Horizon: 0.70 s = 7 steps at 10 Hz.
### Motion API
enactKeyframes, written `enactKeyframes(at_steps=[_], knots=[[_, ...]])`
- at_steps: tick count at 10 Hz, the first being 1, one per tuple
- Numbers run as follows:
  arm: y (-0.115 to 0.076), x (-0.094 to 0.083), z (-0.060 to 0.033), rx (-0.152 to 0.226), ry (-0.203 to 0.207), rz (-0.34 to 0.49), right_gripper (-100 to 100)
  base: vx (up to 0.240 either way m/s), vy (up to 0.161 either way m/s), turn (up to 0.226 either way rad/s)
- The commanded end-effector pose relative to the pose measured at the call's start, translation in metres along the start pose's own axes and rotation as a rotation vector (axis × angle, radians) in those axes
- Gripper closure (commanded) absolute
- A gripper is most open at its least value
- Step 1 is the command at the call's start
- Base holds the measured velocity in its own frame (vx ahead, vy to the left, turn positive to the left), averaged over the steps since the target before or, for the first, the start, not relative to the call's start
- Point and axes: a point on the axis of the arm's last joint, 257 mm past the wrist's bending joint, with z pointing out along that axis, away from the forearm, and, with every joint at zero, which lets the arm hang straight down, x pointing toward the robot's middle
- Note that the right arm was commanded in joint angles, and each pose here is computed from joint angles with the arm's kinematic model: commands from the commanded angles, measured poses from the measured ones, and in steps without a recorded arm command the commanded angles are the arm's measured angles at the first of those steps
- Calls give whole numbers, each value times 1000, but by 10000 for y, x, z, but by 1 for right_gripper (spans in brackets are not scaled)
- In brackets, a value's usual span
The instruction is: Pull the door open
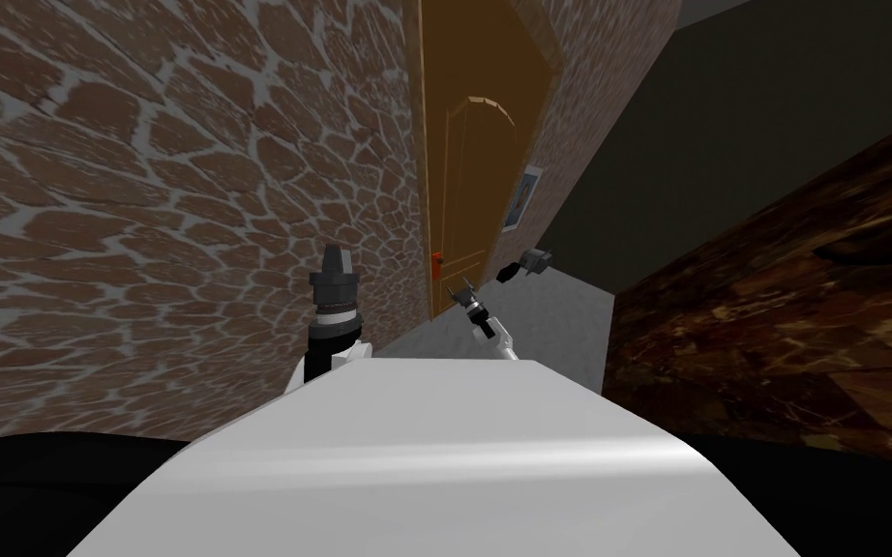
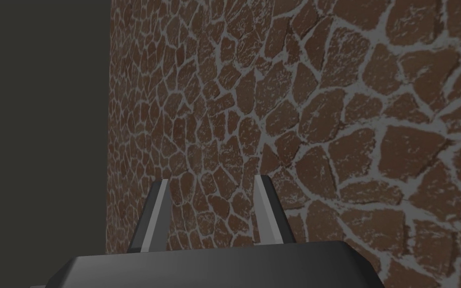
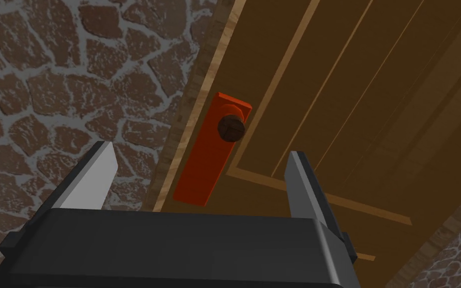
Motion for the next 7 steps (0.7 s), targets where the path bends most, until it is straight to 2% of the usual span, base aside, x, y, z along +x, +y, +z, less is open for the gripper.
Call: enactKeyframes(at_steps=[1, 4, 7], knots=[[-17, -19, 10, 8, -6, 22, -100, 69, -12, 1], [-117, -152, 50, 43, -37, 84, -100, 75, -6, -12], [-174, -231, 71, 63, -57, 131, -100, 71, -9, -8]])
